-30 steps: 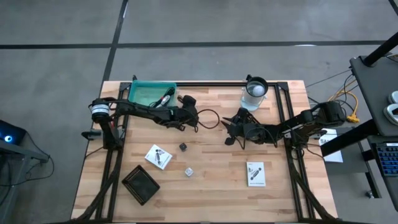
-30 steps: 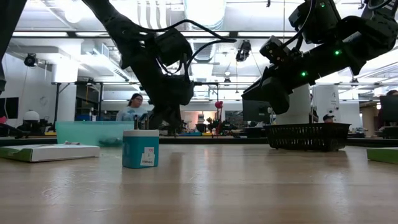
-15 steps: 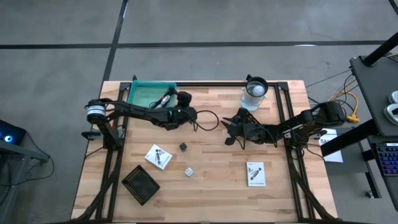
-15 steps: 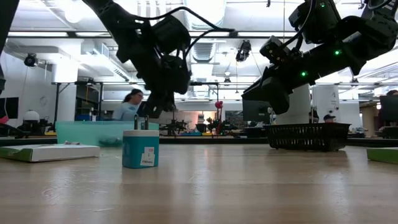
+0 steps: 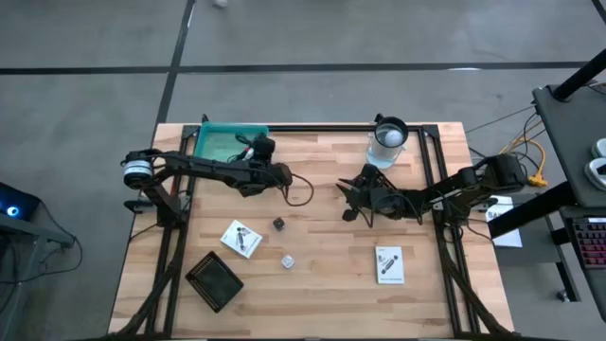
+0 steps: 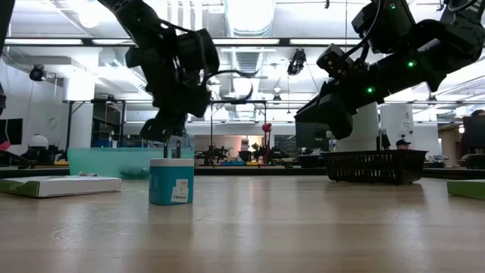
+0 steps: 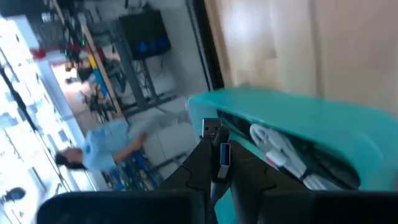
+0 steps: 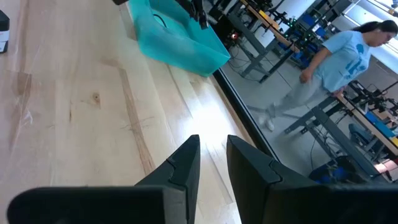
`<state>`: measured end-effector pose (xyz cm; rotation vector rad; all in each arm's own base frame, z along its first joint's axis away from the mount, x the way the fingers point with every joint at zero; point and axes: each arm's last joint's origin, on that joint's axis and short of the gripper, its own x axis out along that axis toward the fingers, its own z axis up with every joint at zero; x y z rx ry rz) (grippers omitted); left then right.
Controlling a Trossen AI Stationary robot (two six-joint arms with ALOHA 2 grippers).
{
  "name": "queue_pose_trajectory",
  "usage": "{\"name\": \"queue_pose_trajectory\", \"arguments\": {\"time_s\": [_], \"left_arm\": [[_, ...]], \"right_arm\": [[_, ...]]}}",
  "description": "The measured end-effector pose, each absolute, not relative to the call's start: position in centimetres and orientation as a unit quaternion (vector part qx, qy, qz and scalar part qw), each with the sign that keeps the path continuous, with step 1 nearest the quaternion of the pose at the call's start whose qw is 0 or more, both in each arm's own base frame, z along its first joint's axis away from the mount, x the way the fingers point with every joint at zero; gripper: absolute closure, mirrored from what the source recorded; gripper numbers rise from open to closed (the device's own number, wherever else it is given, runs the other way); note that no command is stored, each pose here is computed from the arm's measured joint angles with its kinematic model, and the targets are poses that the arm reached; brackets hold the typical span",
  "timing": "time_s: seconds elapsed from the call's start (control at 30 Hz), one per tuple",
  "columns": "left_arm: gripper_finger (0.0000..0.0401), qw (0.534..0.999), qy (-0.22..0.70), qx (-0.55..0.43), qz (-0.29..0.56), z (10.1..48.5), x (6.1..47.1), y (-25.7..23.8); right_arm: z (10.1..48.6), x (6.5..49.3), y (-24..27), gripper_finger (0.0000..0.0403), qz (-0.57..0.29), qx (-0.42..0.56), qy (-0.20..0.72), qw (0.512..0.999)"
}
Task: Pick and place items into bin
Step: Put the black charger cable into the green bin, then put the black charger adapter into the top black bin
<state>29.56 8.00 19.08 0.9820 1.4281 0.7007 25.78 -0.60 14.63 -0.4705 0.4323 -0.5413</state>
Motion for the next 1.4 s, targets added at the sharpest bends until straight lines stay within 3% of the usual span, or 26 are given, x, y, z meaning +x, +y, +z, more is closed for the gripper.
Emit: {"name": "queue_pose_trajectory", "arguments": {"time_s": [0.23, 0.73, 1.0, 1.17, 1.4], "left_arm": [[0.0381, 0.604, 0.613, 0.370, 0.350, 19.8, 27.6, 8.4], [0.0283, 0.623, 0.592, 0.330, 0.390, 19.7, 26.7, 8.7], [0.0263, 0.637, 0.573, 0.323, 0.402, 20.0, 27.1, 8.8], [0.0262, 0.702, 0.531, 0.285, 0.380, 20.8, 27.9, 8.8], [0.0262, 0.869, 0.427, 0.209, 0.139, 22.8, 29.0, 7.9]], "right_arm": [[14.6, 25.8, -0.6, 0.0335, -0.263, -0.228, 0.210, 0.914], [14.6, 25.8, -0.6, 0.0335, -0.263, -0.228, 0.210, 0.914], [14.6, 25.8, -0.6, 0.0335, -0.263, -0.228, 0.210, 0.914], [14.6, 25.8, -0.6, 0.0335, -0.263, -0.229, 0.210, 0.914], [14.6, 25.8, -0.6, 0.0335, -0.262, -0.230, 0.210, 0.913]]}}
